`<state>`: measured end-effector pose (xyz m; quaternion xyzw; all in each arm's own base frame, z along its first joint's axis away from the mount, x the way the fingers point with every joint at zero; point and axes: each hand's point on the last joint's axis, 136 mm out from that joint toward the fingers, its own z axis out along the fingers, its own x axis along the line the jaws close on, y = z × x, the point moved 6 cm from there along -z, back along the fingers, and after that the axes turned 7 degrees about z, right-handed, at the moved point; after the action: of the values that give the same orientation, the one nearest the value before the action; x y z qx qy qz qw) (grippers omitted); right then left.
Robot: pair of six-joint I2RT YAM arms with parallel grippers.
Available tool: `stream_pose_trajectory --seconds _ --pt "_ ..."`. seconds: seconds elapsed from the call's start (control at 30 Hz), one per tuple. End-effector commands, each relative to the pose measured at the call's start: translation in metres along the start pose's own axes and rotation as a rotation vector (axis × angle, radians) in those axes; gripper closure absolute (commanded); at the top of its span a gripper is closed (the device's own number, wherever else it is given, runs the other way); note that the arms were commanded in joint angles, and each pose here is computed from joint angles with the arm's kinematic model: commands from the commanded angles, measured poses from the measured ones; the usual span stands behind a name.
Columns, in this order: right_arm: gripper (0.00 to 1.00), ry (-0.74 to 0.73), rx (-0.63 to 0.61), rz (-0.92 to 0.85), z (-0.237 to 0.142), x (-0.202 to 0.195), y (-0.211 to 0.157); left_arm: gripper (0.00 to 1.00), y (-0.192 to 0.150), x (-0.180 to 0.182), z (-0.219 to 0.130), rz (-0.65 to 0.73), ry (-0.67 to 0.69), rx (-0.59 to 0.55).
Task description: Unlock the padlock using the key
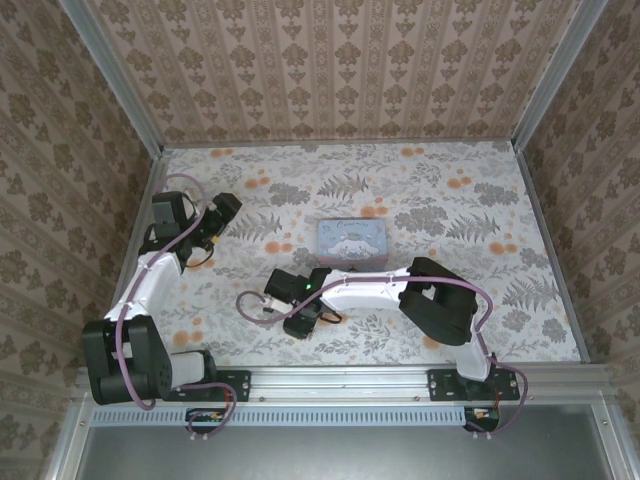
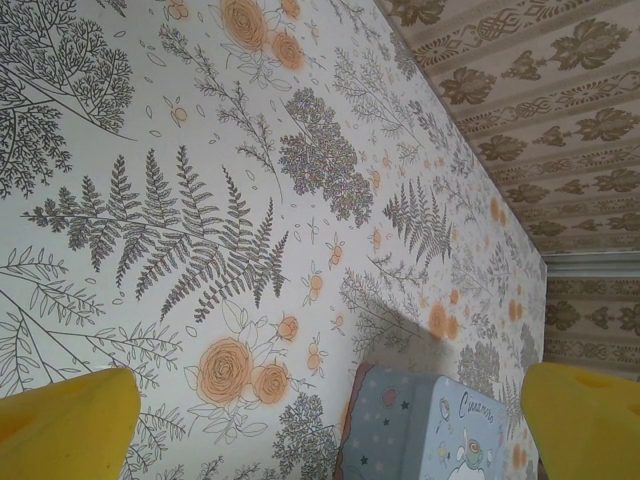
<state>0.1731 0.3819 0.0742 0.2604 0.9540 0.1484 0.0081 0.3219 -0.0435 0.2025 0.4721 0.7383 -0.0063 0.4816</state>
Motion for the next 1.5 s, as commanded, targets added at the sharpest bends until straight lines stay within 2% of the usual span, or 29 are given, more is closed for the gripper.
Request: stream_pose_trajectory --seconds 0.0,0.3,0.9,1.2,1.4,1.47 --pt "0.61 0.003 0.06 0.003 0.019 0.007 -0.012 0.0 0.001 -0.001 -0.004 -0.008 -0.018 -0.015" --pt "0.66 -0.003 0.051 0.022 0.028 0.007 -0.011 0.0 0.001 -0.001 -0.004 -0.009 -0.018 -0.011" --pt "0.66 0.023 0.09 0.006 0.041 0.021 -0.024 0.0 0.003 0.0 -0.002 -0.012 -0.017 -0.012" --pt "0.8 0.039 0.098 0.02 0.044 0.022 -0.028 0.0 0.002 0.0 -0.002 -0.016 -0.017 -0.01" --pt "1.0 0.051 0.086 0.034 0.045 0.024 -0.029 0.0 0.001 0.001 -0.001 -0.018 -0.017 -0.008" --pt "1.0 0.053 0.077 0.039 0.043 0.023 -0.027 0.0 0.001 0.001 -0.001 -0.019 -0.016 -0.006"
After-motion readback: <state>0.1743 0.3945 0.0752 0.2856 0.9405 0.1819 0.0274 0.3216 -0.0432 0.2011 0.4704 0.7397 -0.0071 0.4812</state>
